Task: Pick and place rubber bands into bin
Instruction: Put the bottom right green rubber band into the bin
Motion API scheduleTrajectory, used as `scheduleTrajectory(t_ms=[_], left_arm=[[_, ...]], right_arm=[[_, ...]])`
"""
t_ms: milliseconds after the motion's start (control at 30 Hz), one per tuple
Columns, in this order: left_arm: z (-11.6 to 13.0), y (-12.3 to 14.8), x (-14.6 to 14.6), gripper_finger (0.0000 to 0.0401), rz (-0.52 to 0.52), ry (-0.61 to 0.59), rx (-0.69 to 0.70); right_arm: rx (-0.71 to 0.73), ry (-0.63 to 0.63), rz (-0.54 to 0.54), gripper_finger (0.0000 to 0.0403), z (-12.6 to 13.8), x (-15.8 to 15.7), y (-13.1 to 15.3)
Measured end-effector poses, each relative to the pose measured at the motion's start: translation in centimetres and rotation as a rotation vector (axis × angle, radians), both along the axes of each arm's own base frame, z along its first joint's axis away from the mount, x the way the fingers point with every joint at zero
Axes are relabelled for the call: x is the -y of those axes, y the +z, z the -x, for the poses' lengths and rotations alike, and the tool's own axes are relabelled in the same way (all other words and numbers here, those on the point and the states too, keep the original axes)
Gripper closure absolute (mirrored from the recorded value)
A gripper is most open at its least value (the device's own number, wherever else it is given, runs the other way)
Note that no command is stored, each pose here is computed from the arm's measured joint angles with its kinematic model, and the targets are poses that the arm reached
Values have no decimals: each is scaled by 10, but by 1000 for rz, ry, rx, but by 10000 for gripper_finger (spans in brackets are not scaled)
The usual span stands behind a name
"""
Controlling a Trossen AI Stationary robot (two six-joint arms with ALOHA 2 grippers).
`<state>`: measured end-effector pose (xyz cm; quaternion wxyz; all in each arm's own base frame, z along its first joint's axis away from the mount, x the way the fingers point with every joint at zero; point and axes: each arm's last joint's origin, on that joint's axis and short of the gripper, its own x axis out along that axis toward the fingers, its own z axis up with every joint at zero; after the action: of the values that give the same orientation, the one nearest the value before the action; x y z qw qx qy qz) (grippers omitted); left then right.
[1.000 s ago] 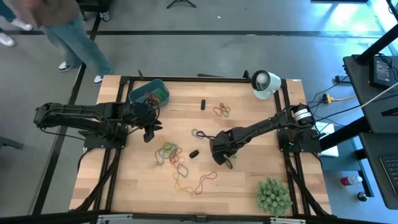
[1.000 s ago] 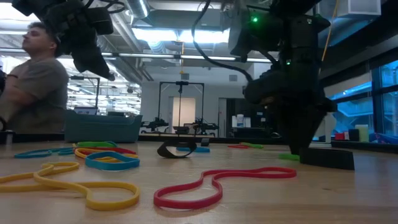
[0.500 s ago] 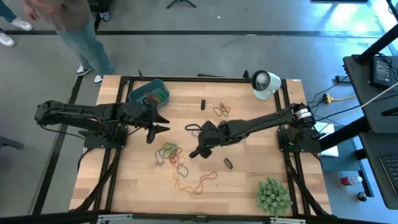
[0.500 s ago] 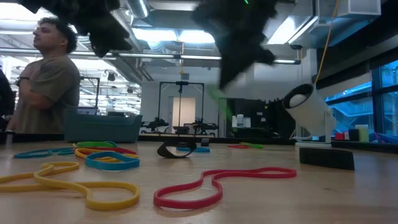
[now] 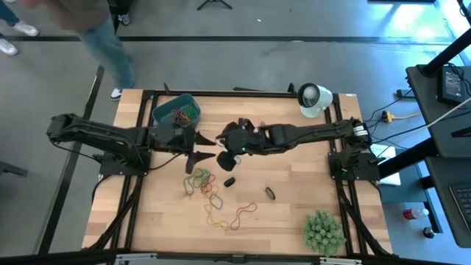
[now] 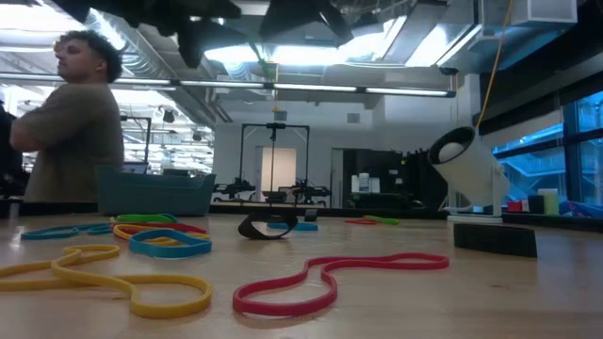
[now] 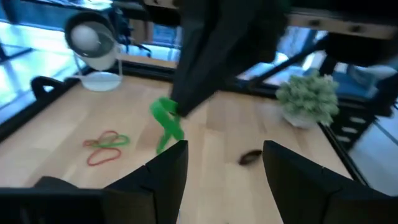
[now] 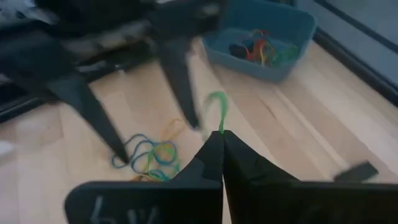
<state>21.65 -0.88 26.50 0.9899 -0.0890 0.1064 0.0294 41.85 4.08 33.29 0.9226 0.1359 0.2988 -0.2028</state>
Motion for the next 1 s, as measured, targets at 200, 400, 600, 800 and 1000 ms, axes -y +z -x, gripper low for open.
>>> scheduleTrajectory(t_ms=[200,400,600,800,1000], left_arm=[[-14,-11,0,199,-7,22,-30],[-18,-18,-1,213,-15,48,-58],[-19,-17,-3,243,-42,75,-53],[-19,-16,-4,301,-50,75,-38],[-19,-16,-7,387,-44,61,-39]], right_arm=[[19,18,15,403,-2,-1,2],[19,21,15,403,-1,-2,2],[20,20,12,403,-1,-2,2],[21,20,12,403,-2,-2,2],[22,21,11,403,-2,-2,2]])
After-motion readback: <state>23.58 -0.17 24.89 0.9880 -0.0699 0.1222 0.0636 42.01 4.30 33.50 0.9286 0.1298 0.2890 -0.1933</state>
